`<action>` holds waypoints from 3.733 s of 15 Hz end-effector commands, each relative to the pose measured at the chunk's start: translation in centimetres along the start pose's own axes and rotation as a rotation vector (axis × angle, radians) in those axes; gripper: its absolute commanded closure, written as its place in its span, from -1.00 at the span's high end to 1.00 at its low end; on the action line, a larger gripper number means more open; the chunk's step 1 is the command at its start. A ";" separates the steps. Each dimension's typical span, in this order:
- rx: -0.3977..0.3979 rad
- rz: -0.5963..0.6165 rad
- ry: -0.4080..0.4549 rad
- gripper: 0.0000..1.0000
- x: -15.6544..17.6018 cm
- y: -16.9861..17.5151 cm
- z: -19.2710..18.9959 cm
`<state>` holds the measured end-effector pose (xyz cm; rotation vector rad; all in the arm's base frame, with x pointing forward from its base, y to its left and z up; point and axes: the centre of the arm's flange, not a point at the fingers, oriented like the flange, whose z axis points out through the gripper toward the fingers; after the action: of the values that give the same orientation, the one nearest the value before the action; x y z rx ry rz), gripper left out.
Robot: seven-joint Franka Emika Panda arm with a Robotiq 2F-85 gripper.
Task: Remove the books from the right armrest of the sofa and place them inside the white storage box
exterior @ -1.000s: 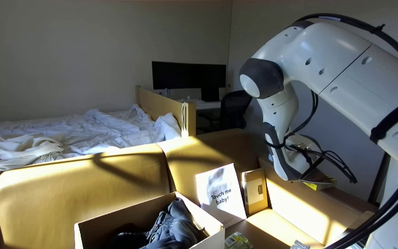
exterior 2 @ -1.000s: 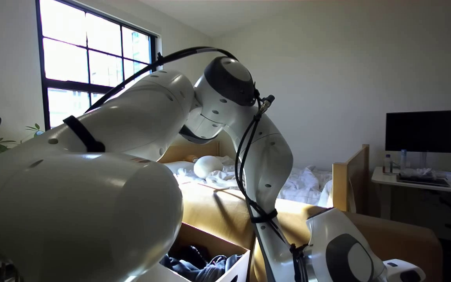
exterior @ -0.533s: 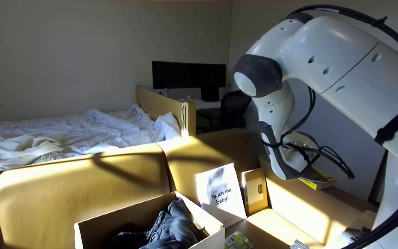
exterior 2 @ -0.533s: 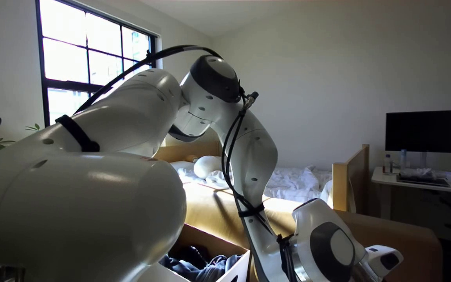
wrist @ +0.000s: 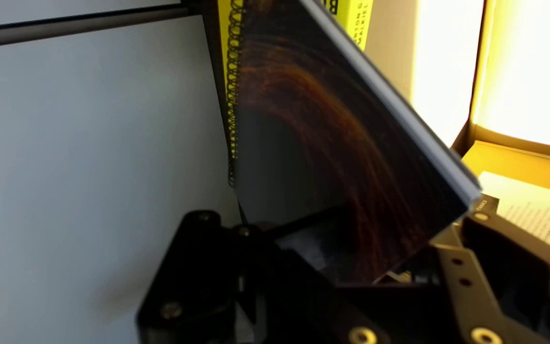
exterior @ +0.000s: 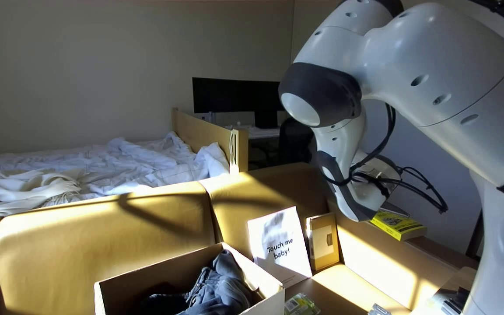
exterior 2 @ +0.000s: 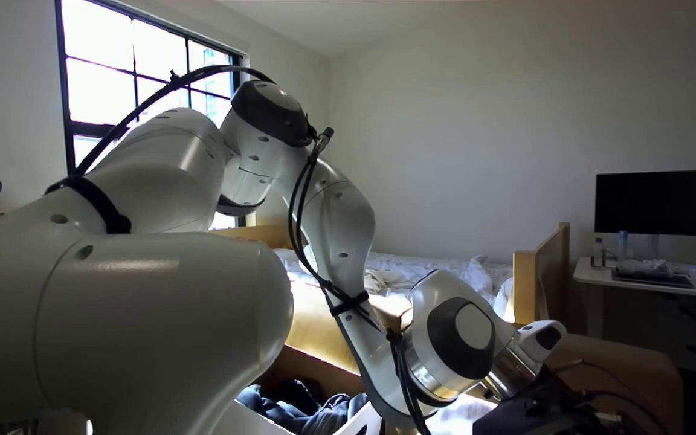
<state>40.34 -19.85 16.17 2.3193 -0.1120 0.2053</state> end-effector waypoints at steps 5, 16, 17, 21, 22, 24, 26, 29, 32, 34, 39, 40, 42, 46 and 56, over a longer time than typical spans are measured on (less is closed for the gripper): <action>-0.093 -0.058 0.078 -0.96 -3.6 0.5 -6.9; 0.172 -0.298 0.207 -0.96 1.1 -6.8 -13.4; 0.203 -0.318 0.204 -0.95 2.0 -6.8 -13.6; 0.330 -0.415 0.210 -0.94 4.0 -6.9 -15.6; 0.360 -0.444 0.213 -0.95 4.4 -6.9 -16.6; 0.421 -0.498 0.216 -0.95 4.9 -6.8 -18.4; 0.480 -0.557 0.219 -0.94 5.0 -7.2 -20.1; 0.567 -0.657 0.214 -0.96 4.1 -7.3 -22.8; 0.637 -0.783 0.210 -0.95 2.8 -7.0 -26.5; 0.687 -0.863 0.220 -0.97 2.9 -7.3 -28.0; 0.809 -1.026 0.316 -0.93 4.9 -7.1 -31.8; 0.825 -1.059 0.338 -0.94 5.4 -6.7 -32.8; 0.858 -1.131 0.377 -0.93 5.8 -5.8 -34.8; 0.917 -1.296 0.409 -0.95 4.6 -2.7 -36.9; 1.016 -1.310 0.502 -0.95 4.9 -8.0 -38.5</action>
<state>41.32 9.76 39.32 2.6196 1.9955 0.0523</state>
